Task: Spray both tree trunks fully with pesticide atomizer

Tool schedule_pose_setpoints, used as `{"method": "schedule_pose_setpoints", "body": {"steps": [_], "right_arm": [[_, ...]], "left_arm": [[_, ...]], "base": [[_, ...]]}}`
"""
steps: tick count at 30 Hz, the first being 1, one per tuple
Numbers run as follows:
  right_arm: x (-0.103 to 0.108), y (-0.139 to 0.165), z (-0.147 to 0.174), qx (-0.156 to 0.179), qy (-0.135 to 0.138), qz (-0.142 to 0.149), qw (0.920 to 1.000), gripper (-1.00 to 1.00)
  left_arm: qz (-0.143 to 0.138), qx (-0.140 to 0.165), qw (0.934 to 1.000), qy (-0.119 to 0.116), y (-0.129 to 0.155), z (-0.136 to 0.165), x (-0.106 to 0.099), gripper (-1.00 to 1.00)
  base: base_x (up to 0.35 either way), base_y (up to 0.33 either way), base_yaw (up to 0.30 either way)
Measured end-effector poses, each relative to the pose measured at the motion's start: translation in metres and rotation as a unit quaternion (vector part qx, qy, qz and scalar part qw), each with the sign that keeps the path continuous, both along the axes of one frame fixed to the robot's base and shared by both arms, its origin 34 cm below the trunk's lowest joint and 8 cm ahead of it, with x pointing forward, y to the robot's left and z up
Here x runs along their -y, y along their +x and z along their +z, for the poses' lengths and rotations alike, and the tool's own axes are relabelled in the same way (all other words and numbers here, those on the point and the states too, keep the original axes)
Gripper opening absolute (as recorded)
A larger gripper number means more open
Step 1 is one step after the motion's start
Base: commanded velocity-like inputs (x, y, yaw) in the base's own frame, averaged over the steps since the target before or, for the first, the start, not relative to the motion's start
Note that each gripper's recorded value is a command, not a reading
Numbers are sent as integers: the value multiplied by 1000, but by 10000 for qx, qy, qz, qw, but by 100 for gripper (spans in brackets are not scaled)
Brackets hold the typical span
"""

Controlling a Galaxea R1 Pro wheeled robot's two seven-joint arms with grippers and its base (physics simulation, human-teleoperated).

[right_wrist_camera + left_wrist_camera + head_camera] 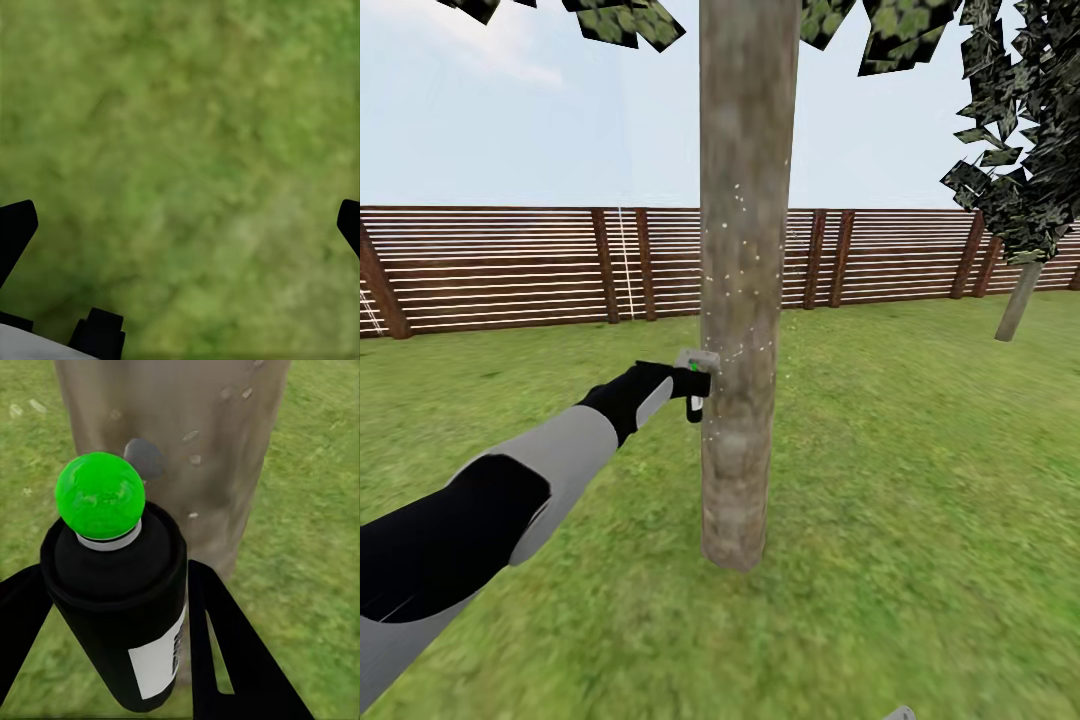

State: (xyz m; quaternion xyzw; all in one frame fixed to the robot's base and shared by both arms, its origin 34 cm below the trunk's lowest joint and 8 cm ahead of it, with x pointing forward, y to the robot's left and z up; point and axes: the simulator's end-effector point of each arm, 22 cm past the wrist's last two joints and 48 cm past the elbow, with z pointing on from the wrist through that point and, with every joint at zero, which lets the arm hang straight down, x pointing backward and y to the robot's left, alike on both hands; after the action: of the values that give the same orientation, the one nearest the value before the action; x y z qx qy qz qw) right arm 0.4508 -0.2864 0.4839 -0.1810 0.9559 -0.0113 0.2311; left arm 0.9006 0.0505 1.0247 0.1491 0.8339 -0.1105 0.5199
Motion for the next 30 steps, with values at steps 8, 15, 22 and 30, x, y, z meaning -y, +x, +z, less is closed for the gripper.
{"method": "schedule_pose_setpoints", "body": {"steps": [8, 15, 22, 30], "right_arm": [[0, 0, 0, 1, 0, 2, 10000, 100], [-1, 0, 0, -1, 6, 2, 10000, 100], [0, 0, 0, 1, 1, 0, 10000, 100], [0, 0, 0, 8, 5, 2, 10000, 100]], "left_arm": [[-47, -32, 10000, -31, -1, -6, 0, -100], [-101, -73, 9999, -58, -5, -18, 3, -100], [-421, -10, 9987, -288, -12, -24, 18, -100], [-423, -7, 9987, -294, -12, -24, 19, -100]], "base": [[0, 0, 0], [0, 0, 0], [-3, 0, 0], [-94, -34, 0]]}}
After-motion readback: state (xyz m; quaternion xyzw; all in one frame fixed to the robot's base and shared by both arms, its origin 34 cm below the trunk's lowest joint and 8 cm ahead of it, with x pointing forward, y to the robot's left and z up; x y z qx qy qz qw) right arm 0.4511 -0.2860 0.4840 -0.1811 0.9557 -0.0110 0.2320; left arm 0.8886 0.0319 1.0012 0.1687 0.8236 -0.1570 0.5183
